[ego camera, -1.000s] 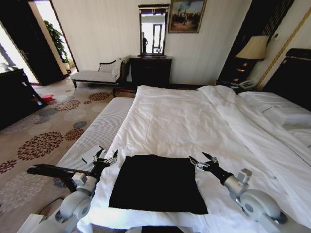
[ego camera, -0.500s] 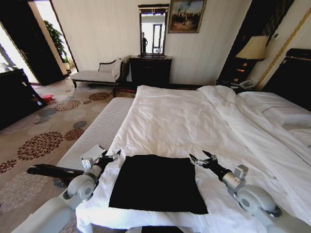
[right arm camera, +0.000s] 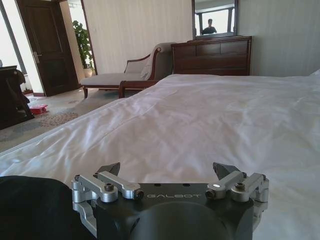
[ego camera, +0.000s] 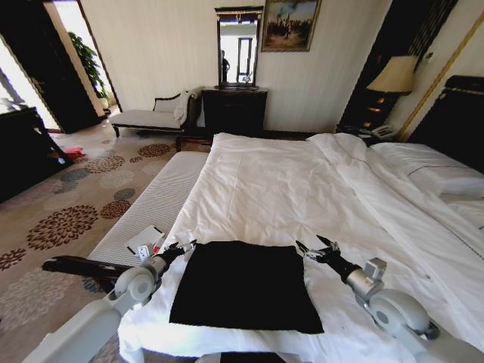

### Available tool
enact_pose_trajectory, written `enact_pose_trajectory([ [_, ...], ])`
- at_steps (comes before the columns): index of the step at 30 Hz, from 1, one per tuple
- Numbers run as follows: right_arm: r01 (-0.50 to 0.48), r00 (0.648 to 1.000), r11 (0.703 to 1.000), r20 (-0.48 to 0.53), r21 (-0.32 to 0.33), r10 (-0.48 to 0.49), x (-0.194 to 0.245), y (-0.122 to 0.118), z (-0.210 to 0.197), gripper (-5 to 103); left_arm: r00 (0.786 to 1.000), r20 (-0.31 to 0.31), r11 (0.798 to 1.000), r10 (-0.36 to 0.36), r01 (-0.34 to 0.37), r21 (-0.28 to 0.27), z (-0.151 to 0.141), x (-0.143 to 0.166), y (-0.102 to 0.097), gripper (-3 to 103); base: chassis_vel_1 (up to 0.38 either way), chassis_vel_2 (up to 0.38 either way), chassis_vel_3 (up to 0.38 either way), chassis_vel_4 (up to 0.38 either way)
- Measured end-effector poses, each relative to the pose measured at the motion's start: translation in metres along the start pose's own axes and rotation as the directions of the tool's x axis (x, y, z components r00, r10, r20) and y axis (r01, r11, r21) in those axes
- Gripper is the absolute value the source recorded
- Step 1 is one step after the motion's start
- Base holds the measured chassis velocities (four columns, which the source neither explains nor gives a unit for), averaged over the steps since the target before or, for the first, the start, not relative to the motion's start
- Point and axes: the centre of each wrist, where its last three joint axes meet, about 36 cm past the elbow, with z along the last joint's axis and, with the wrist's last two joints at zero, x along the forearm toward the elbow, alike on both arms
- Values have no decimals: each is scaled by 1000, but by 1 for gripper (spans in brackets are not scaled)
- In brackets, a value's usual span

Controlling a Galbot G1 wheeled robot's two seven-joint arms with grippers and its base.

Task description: Fold the clothes on the bed.

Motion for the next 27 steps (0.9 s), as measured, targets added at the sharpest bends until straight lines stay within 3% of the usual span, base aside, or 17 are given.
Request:
enact_pose_trajectory([
  [11, -10, 1000, 1000, -2, 6, 10, 2, 1, 1, 100, 999, -36, 998, 1, 1, 69, 14, -13, -6, 94, 0, 0, 0, 0],
  [14, -11, 1000, 1000, -3, 6, 11, 2, 2, 1, 100, 999, -45, 997, 3, 0, 76, 17, -15, -8, 80, 0, 0, 0, 0],
  [16, -10, 1000, 1000, -2, 5, 10, 2, 2, 1, 100, 999, -45, 997, 3, 1, 79, 18, -16, -8, 80, 0, 0, 0, 0],
  [19, -11, 1000, 1000, -4, 3, 11, 3, 3, 2, 100, 999, -44, 996, 3, 0, 84, 18, -19, -8, 67, 0, 0, 0, 0],
  [22, -13, 1000, 1000, -5, 1, 13, 4, 4, 2, 100, 999, -46, 996, 4, 0, 89, 19, -23, -8, 61, 0, 0, 0, 0],
  [26, -19, 1000, 1000, -2, -3, 19, 4, 7, 0, 100, 999, -54, 995, 5, 0, 99, 22, -29, -9, 40, 0, 0, 0, 0],
  [27, -19, 1000, 1000, -2, -3, 19, 4, 7, 0, 100, 999, -54, 995, 5, 0, 99, 22, -29, -9, 40, 0, 0, 0, 0],
])
